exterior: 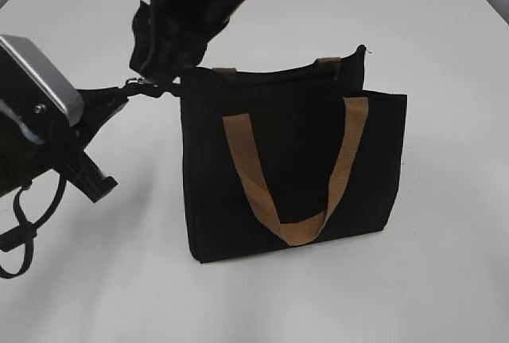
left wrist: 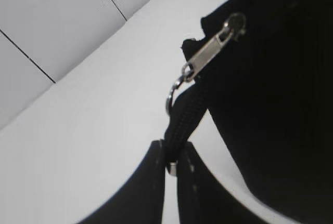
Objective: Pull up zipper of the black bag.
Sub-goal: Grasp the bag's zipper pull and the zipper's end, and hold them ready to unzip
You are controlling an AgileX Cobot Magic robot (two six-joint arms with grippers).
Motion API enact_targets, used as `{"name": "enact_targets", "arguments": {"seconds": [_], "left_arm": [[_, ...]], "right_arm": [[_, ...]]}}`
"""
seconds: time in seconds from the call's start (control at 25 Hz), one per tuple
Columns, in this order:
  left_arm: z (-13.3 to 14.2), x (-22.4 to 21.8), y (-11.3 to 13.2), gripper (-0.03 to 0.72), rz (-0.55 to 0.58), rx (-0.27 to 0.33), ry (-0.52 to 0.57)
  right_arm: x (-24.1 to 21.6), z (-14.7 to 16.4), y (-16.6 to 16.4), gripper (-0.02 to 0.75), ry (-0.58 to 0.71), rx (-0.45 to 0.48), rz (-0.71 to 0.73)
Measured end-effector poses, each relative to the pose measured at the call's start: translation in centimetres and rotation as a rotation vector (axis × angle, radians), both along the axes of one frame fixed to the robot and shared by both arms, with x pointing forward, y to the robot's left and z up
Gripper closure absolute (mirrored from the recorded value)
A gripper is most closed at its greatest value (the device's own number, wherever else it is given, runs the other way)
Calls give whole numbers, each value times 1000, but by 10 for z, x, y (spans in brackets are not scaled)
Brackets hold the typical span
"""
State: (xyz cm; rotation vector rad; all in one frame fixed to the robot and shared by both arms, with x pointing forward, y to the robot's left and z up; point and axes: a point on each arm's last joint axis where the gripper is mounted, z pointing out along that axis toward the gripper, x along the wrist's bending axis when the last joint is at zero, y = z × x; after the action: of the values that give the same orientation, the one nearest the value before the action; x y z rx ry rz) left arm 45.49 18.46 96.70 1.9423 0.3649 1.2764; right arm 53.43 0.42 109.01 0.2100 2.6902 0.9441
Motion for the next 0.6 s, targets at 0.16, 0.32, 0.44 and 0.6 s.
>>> {"name": "enact_targets", "arguments": {"seconds": [0.16, 0.32, 0.44, 0.6], "left_arm": [[2, 3, 0, 660, -8, 125, -52], [1, 3, 1, 660, -22, 210, -81], [0, 3, 1, 660, -25, 225, -87], [1, 3, 1, 660, -25, 226, -92]], "right_arm": [[1, -5, 2, 494, 17, 3, -3], [5, -12, 5, 494, 17, 4, -10], [10, -18, 10, 494, 14, 23, -24], [13, -22, 14, 494, 18, 58, -42]]}}
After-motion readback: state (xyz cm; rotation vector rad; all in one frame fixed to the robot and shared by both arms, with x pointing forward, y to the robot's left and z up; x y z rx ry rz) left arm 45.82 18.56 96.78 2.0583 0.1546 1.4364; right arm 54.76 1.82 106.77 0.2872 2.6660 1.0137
